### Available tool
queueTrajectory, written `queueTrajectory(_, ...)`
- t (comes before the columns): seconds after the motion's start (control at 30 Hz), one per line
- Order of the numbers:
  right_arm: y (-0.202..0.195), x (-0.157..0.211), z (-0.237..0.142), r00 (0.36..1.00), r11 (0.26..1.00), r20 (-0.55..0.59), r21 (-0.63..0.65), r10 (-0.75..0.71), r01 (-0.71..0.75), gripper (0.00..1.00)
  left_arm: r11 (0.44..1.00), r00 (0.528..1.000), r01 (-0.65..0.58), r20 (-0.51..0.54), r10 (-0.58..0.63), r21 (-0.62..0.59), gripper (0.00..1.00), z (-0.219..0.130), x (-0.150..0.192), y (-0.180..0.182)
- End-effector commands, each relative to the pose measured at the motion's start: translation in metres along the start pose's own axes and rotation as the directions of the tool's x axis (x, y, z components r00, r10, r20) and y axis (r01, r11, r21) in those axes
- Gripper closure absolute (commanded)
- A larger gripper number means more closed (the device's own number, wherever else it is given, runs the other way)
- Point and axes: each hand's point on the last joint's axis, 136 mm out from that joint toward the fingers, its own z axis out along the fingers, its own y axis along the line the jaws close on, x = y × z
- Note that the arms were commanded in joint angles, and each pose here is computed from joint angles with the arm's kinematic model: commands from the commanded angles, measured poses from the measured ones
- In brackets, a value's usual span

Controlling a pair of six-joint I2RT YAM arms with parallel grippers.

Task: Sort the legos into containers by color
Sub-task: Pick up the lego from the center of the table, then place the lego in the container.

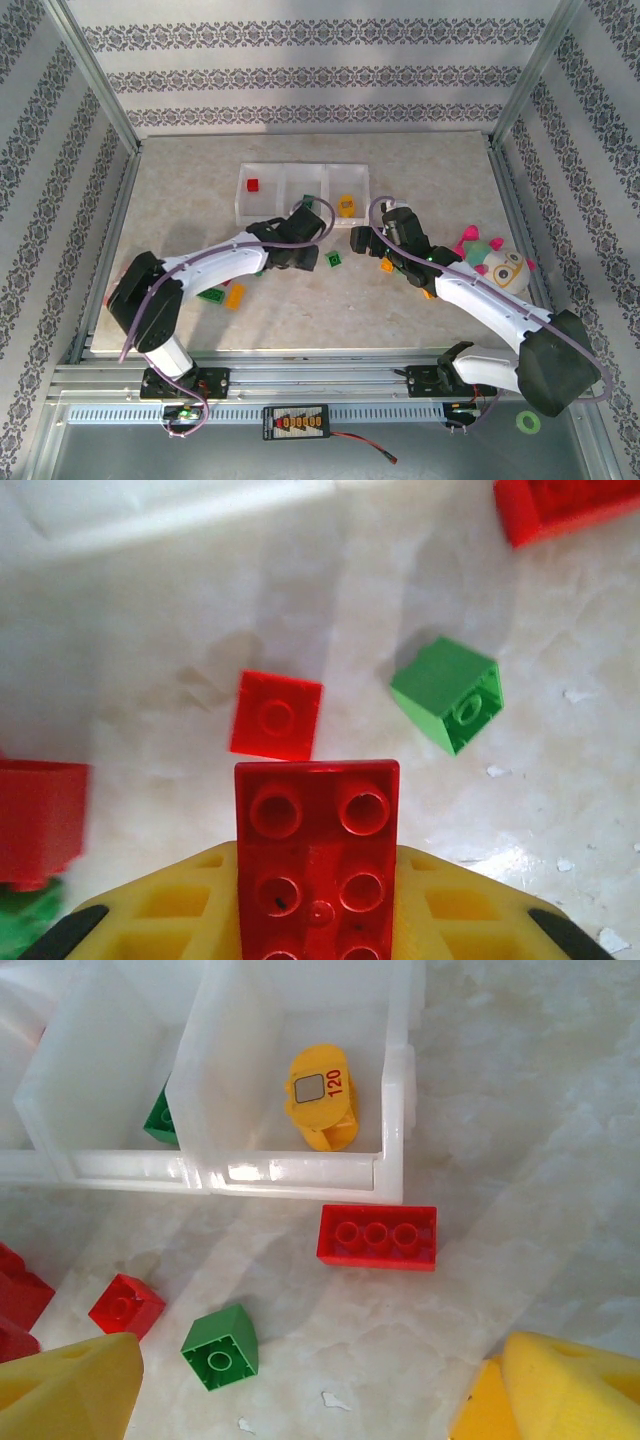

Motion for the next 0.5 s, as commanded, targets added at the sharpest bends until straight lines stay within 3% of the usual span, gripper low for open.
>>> queueTrajectory(0.0, 0.002, -0.009, -0.002, 0.999, 0.999, 0.025, -0.024, 0.030, -0.029, 0.08, 0.994, 0.999, -0.015, 0.045, 0.020, -0.109, 0.70, -0.022, -0.026, 0.043)
queueTrajectory(0.17, 0.004, -0.009, 0.001, 0.999, 0.999, 0.023, -0.026, 0.029, -0.029, 0.07, 0.984, 0.993, 0.033, 0.117, -0.012, -0.176, 0.69, -0.024, -0.062, 0.089)
queueTrajectory(0.47, 0.007, -0.014, 0.002, 0.999, 0.999, 0.029, -0.030, 0.023, -0.022, 0.07, 0.969, 0.986, 0.094, 0.153, -0.060, -0.227, 0.69, 0.011, -0.124, 0.139)
